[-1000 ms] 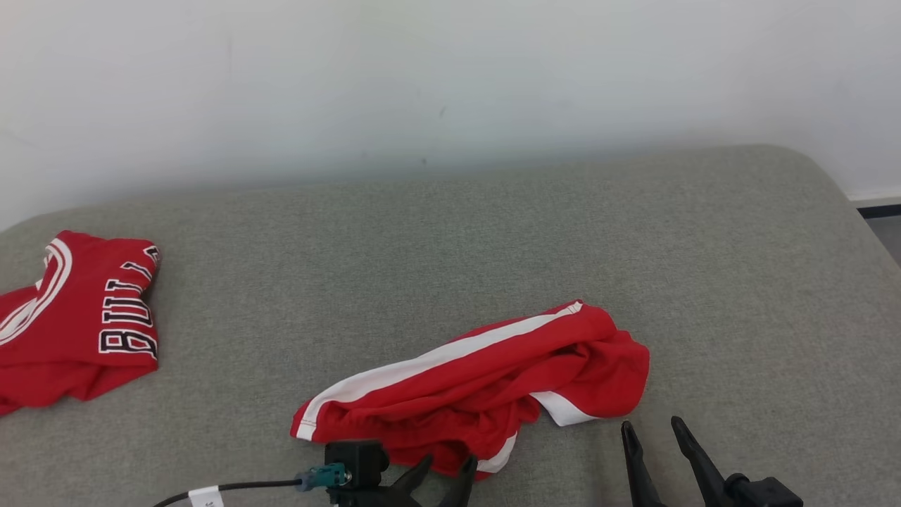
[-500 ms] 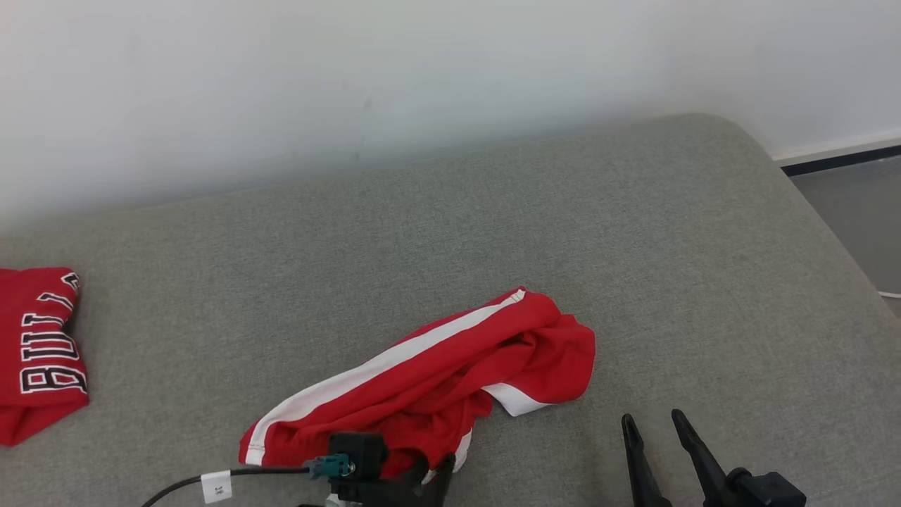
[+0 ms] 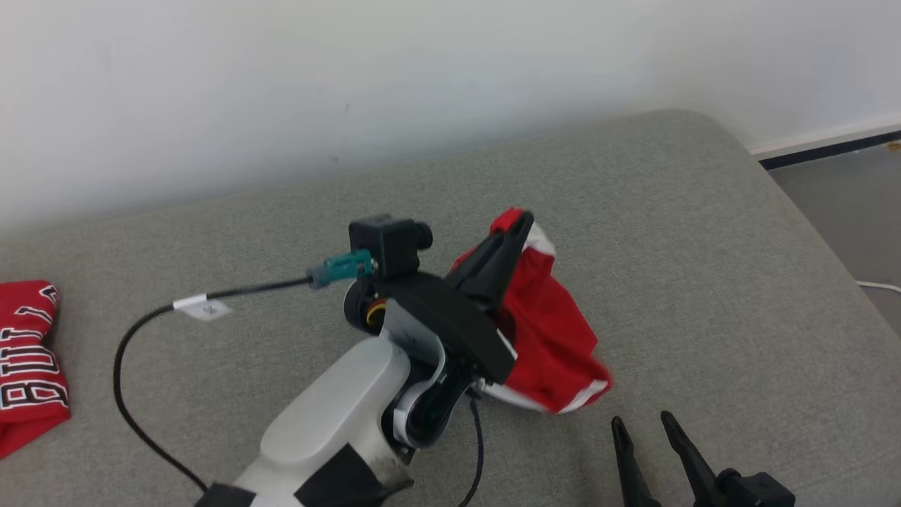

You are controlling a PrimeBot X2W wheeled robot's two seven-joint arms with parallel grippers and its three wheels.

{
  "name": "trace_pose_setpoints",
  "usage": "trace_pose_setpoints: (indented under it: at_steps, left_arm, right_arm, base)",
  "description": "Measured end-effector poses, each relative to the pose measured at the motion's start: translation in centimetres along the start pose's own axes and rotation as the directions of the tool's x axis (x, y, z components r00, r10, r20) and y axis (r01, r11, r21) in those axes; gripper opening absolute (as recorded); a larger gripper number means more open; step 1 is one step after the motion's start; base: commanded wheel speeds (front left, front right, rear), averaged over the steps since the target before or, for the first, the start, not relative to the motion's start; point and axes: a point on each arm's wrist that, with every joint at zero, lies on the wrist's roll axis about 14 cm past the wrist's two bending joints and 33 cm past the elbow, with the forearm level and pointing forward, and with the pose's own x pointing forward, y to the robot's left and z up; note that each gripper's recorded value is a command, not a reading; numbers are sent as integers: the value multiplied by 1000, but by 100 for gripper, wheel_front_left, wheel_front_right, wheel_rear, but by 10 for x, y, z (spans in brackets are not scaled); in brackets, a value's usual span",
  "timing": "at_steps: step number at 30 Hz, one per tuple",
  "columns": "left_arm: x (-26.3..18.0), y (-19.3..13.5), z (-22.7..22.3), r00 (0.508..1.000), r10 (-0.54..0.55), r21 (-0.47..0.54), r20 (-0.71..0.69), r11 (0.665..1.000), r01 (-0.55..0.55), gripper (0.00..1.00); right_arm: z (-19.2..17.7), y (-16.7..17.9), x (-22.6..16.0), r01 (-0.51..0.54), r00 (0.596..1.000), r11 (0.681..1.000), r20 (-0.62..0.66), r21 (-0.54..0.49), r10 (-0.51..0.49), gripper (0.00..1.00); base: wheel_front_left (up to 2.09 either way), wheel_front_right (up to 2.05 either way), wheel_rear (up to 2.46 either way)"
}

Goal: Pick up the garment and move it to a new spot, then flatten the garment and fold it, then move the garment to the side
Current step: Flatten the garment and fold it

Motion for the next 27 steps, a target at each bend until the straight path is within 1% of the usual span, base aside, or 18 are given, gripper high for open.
trace_pose_setpoints:
  at_steps: [3, 5, 6, 8, 10, 11, 12, 13, 14, 16, 17, 20, 22, 23, 25, 26, 27]
  left_arm:
    - [17, -25, 27, 994, -88, -20, 61, 996, 89, 0]
    - [24, -41, 48, 983, -140, -56, 119, 988, 147, 0]
    - [26, -52, 62, 971, -171, -92, 170, 978, 189, 0]
    - [27, -80, 90, 932, -243, -170, 271, 940, 294, 0]
    - [23, -97, 114, 892, -270, -310, 363, 868, 388, 0]
    - [22, -100, 120, 883, -269, -352, 384, 842, 409, 0]
    - [24, -99, 117, 887, -269, -343, 375, 849, 403, 0]
    - [27, -95, 111, 900, -258, -320, 351, 870, 375, 0]
    - [28, -86, 104, 913, -230, -347, 337, 871, 347, 0]
    - [25, -57, 92, 937, -130, -484, 325, 828, 282, 0]
    - [23, -42, 82, 949, -80, -530, 306, 813, 240, 0]
    - [15, -7, 51, 974, 8, -527, 226, 842, 116, 0]
    - [2, 17, 28, 984, 69, -538, 163, 843, 30, 0]
    - [-7, 29, 16, 986, 103, -544, 131, 839, -15, 0]
    - [-26, 50, -2, 982, 167, -569, 85, 817, -90, 0]
    - [-36, 59, -6, 978, 197, -581, 74, 805, -118, 0]
    - [-46, 68, -8, 971, 229, -603, 69, 785, -142, 0]
  right_arm:
    - [2, -1, -2, 5, 1000, 1000, 6, 3, -5, 100]
    - [2, -4, -5, 16, 1000, 1000, 8, 3, -16, 100]
    - [2, -6, -6, 23, 1000, 1000, 10, 4, -23, 100]
    - [3, -9, -10, 36, 999, 999, 12, 1, -36, 100]
    - [2, -13, -13, 49, 999, 999, 10, 2, -49, 100]
    - [2, -14, -14, 53, 999, 999, 11, 1, -53, 100]
    - [2, -15, -14, 57, 998, 998, 12, 1, -57, 100]
    - [3, -15, -13, 55, 998, 998, 12, 1, -55, 100]
    - [2, -14, -12, 51, 999, 999, 10, 0, -51, 100]
    - [1, -10, -9, 38, 999, 999, 6, 0, -38, 100]
    - [1, -9, -7, 33, 999, 999, 5, 0, -33, 100]
    - [0, -5, -3, 18, 1000, 1000, 1, 2, -18, 100]
    - [0, -3, 1, 10, 1000, 1000, -3, 1, -10, 100]
    - [-1, -1, 2, 4, 1000, 1000, -5, 2, -4, 100]
    - [-1, -1, 5, 2, 1000, 1000, -7, 1, -2, 100]
    - [-2, 1, 7, -6, 1000, 1000, -10, 0, 6, 100]
    - [-3, 2, 9, -10, 1000, 1000, -13, 0, 10, 100]
  base:
    - [0, 0, 0]
    - [0, 0, 0]
    - [0, 0, 0]
    - [0, 0, 0]
    - [0, 0, 0]
    - [0, 0, 0]
    - [0, 0, 0]
    - [0, 0, 0]
    - [0, 0, 0]
    - [0, 0, 0]
    - [0, 0, 0]
    - [0, 0, 0]
    - [0, 0, 0]
    - [0, 0, 0]
    - [0, 0, 0]
    - [0, 0, 0]
    - [0, 0, 0]
